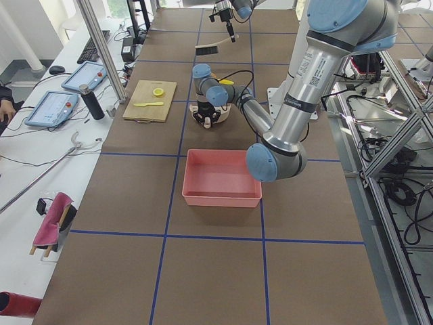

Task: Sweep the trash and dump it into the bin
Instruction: 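Sweep the ginger, corn and potato into the dustpan with the right brush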

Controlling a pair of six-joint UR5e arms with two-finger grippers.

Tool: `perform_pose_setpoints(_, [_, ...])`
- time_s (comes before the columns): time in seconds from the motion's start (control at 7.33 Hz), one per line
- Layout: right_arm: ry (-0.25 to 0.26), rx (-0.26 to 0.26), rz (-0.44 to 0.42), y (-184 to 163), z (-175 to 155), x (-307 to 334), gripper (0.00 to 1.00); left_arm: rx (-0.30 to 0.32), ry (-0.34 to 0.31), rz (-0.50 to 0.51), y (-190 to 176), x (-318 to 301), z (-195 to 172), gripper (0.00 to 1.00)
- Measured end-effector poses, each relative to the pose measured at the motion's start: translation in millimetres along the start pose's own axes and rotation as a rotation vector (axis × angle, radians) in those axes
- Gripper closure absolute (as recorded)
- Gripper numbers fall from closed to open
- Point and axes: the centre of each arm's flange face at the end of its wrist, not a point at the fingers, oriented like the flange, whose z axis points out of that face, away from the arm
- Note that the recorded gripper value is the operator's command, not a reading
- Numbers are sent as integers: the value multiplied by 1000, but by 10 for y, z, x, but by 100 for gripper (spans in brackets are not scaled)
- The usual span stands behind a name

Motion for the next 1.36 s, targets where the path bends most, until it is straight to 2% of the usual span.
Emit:
perform_pose_setpoints(0.27, [-9, 20, 0, 19, 399, -64, 100, 5, 8, 4, -275, -76, -14, 100])
perform_pose_setpoints(0.68, [-58, 38, -4, -130, 974, -167, 100, 12, 35, 43, -538, 124, 129, 100])
perform_pose_setpoints(0.95, [-80, 37, 2, -215, 1083, -353, 100, 21, 44, 26, -631, 211, 151, 100])
perform_pose_setpoints(1.36, [-86, 27, 0, -230, 1173, -447, 100, 25, 45, 4, -625, 199, 94, 100])
